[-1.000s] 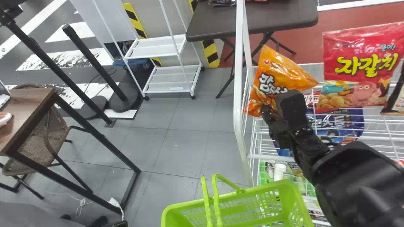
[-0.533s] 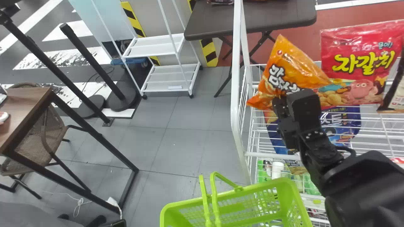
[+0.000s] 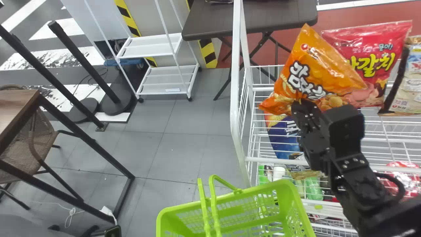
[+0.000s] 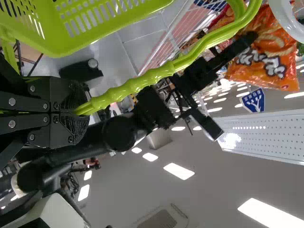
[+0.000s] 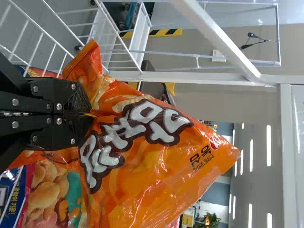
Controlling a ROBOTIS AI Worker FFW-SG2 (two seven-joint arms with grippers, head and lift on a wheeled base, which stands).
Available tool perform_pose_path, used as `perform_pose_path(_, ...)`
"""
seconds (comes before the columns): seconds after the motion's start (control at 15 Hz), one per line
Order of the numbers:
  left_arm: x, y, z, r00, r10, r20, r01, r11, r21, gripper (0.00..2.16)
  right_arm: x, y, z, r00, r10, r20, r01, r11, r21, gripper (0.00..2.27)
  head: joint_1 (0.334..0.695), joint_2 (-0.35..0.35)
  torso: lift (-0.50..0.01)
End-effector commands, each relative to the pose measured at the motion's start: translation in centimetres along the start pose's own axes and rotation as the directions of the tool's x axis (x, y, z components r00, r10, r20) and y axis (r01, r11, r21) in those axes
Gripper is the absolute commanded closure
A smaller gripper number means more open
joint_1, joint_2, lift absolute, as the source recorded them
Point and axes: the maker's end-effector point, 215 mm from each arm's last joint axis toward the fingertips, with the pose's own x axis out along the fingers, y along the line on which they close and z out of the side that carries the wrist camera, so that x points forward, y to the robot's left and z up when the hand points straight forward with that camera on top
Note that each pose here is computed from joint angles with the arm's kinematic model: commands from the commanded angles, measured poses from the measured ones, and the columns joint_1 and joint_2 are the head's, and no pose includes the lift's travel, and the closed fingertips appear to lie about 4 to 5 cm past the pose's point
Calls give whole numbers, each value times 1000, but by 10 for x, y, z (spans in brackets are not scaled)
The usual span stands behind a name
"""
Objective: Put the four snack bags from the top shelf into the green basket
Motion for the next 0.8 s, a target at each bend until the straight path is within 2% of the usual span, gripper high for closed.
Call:
perform_pose_path(0.0, 2, -1, 3, 1000, -14, 4, 14, 1000, 7, 2152, -32, 2, -10, 999, 12, -47, -12, 1000, -4, 2250, 695, 284, -6)
perform_pose_path(0.4, 5, 2, 12, 1000, -17, 3, 17, 1000, 22, 2152, -111, 6, -30, 980, 45, -191, -44, 999, 8, 2246, 695, 270, -6)
perform_pose_path(0.53, 6, 3, 13, 1000, -16, 1, 16, 1000, 21, 2152, -135, 18, -26, 972, 89, -217, -86, 996, 22, 2246, 695, 269, -6)
perform_pose_path(0.73, 5, 4, 12, 1000, -12, 0, 12, 1000, 17, 2152, -167, 55, -41, 923, 200, -330, -194, 980, 49, 2246, 695, 303, -6)
